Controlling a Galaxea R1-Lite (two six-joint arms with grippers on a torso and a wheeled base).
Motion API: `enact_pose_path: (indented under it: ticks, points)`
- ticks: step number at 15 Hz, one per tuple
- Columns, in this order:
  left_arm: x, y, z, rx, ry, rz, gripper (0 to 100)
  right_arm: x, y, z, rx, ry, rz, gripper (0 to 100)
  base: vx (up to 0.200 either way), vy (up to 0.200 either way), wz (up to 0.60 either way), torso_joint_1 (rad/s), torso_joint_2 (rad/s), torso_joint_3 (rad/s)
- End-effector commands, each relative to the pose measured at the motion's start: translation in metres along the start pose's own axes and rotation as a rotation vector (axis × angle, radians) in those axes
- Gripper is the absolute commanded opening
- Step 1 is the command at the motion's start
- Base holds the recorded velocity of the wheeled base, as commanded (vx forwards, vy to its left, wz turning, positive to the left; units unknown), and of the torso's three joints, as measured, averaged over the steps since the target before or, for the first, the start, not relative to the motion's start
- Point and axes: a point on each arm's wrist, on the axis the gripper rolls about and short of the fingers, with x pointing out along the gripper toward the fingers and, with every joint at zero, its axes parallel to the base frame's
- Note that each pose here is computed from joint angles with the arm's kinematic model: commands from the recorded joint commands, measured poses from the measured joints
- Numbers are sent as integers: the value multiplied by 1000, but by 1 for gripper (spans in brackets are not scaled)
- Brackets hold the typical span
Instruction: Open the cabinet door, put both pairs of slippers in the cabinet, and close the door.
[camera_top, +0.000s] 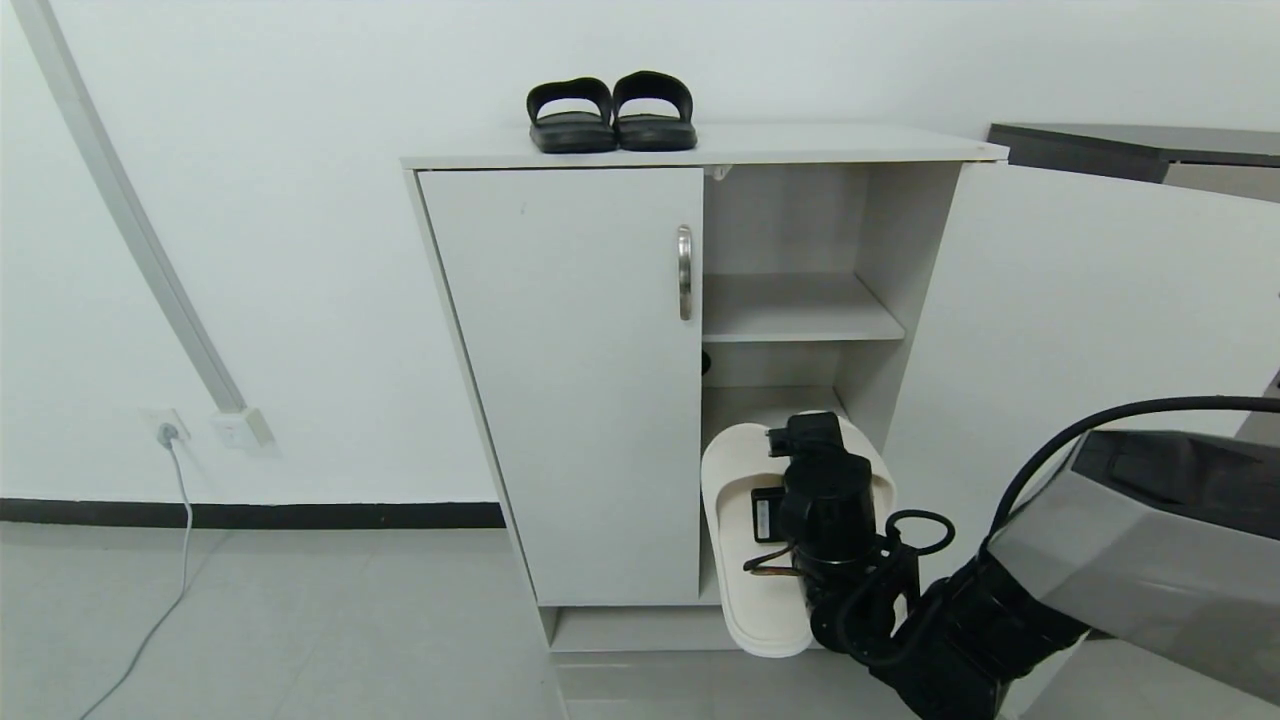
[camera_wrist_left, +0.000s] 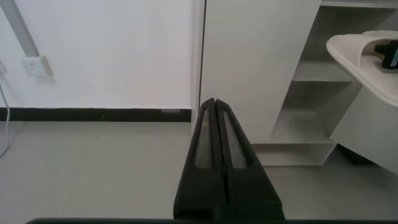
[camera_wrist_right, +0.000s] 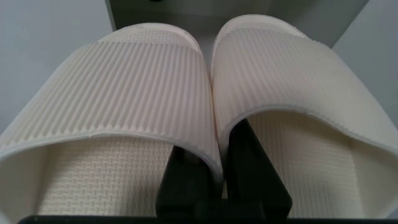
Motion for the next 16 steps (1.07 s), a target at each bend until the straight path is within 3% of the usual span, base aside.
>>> enact_pose_path:
  ticks: [1,5,16]
  points:
    - [0,0,0,-1,4,2,0,2,0,-5,-8,9,-3,0,0,0,0,0,0,0]
    - [0,0,0,-1,2,1,0,2,0,-9,-13,19,-6,0,0,-200,0,4,2,2]
    - [0,0,0,-4,2,5,0,11,8,-35,-49,60,39,0,0,0,0,0,0,0]
